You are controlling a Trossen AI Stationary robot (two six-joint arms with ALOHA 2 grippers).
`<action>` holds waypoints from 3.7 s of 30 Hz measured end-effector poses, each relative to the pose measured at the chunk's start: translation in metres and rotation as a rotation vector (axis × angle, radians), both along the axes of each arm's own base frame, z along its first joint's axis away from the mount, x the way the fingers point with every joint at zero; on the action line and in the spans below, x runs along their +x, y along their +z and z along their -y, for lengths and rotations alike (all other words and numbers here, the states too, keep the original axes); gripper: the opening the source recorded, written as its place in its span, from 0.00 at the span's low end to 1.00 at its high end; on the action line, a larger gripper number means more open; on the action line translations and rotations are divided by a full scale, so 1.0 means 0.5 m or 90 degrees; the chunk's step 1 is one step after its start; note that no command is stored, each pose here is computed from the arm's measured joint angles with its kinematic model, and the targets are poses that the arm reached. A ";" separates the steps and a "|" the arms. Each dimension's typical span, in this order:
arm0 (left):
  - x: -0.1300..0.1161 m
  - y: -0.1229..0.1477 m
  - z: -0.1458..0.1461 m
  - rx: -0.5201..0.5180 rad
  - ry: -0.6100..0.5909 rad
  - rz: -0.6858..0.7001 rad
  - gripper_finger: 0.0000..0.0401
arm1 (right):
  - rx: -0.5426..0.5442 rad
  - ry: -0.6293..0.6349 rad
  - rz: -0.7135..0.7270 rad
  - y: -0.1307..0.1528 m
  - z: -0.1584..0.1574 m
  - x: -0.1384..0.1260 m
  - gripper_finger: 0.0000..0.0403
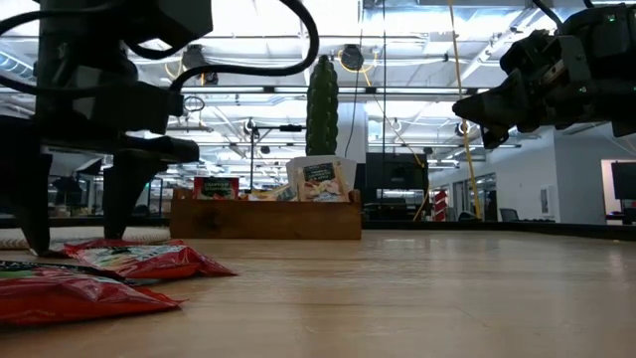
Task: Pick & Place Tea
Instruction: Put the red tea bag into the left section of the wooden organizer
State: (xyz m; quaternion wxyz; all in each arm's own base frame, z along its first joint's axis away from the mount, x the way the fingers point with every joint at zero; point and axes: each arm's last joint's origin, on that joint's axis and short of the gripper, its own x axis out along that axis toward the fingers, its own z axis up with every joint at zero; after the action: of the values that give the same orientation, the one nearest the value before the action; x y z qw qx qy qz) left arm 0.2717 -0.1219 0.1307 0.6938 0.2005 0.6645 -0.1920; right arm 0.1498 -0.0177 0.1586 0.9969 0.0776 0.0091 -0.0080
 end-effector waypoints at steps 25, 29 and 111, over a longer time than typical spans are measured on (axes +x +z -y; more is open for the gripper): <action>0.030 0.137 0.010 0.322 -0.147 0.017 0.01 | -0.005 0.000 0.000 0.000 0.000 0.000 0.00; 0.042 0.177 -0.017 0.468 -0.236 0.001 0.02 | -0.005 0.000 0.000 0.000 0.000 0.000 0.00; 0.051 0.101 -0.299 0.068 0.353 0.074 0.00 | -0.015 -0.002 -0.015 -0.004 0.000 0.000 0.00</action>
State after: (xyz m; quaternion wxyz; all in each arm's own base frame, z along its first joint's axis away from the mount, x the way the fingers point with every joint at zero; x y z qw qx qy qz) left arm 0.2972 0.0276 0.1812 0.7450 0.0581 0.6625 0.0520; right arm 0.1498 -0.0179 0.1564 0.9976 0.0661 0.0203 -0.0105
